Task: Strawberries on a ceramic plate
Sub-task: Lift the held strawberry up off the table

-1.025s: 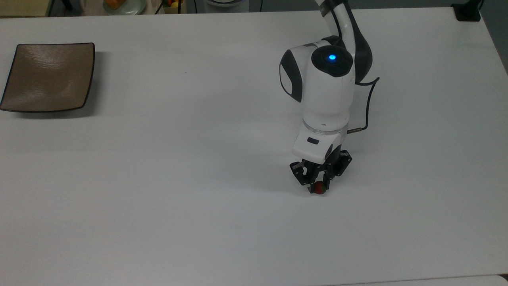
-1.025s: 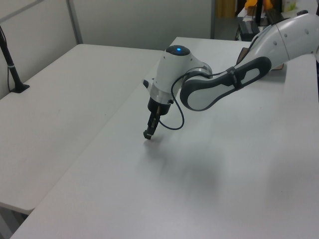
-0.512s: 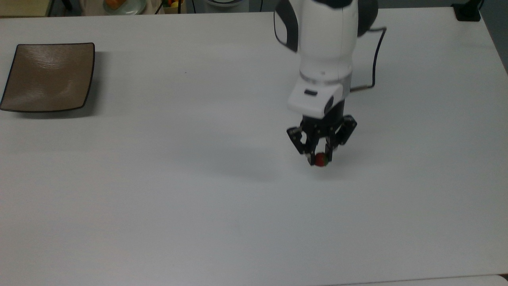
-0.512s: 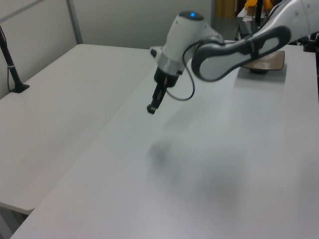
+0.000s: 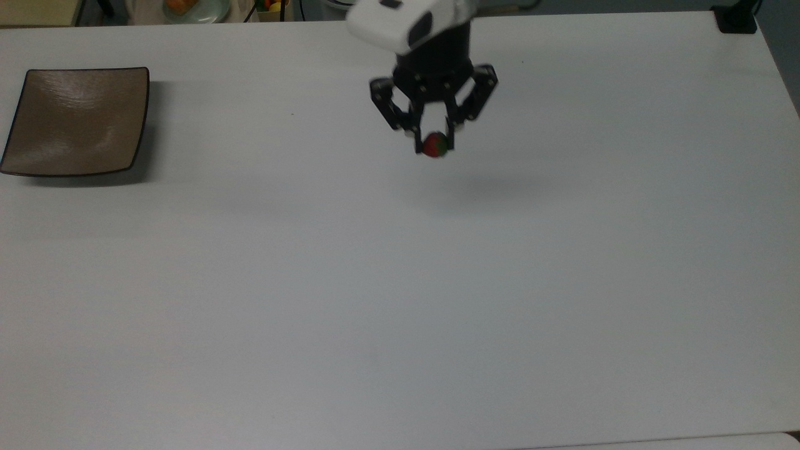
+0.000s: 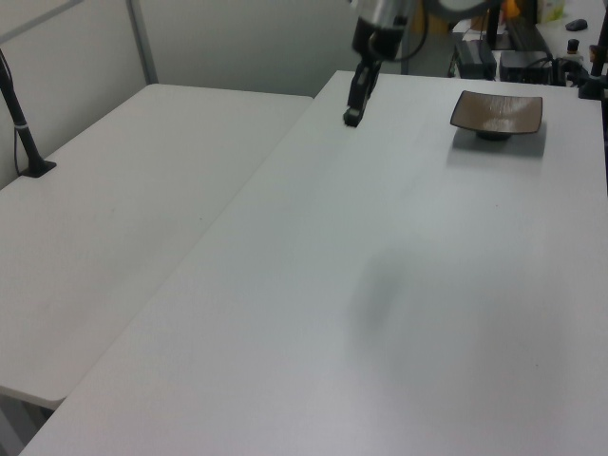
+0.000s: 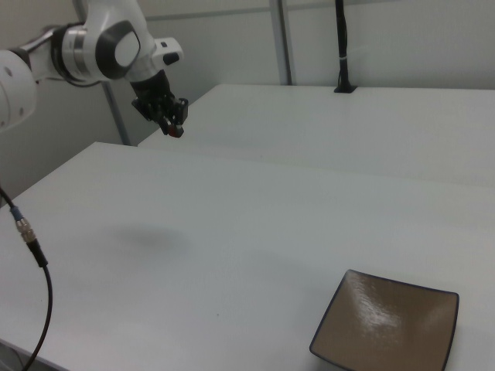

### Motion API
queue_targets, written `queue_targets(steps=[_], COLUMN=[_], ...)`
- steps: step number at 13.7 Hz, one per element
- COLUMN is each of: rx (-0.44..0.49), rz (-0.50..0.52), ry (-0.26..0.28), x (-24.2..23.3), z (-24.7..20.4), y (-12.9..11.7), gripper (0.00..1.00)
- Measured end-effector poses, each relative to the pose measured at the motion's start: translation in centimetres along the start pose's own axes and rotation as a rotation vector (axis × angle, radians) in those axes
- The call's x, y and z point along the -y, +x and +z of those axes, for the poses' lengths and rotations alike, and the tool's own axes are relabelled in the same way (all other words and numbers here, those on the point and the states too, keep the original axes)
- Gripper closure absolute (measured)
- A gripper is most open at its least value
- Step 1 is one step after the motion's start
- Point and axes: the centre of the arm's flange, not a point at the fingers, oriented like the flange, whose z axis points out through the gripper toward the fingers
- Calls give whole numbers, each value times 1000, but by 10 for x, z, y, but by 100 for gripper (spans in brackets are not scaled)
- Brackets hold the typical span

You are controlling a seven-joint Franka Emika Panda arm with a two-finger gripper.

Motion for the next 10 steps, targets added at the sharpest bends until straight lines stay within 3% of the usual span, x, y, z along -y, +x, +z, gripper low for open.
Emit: queue_targets(steps=[4, 10], rx=[32, 140], rz=[2, -163], ry=[-9, 11], x=[-36, -128], z=[-37, -76], y=[-23, -73], gripper=[64, 64])
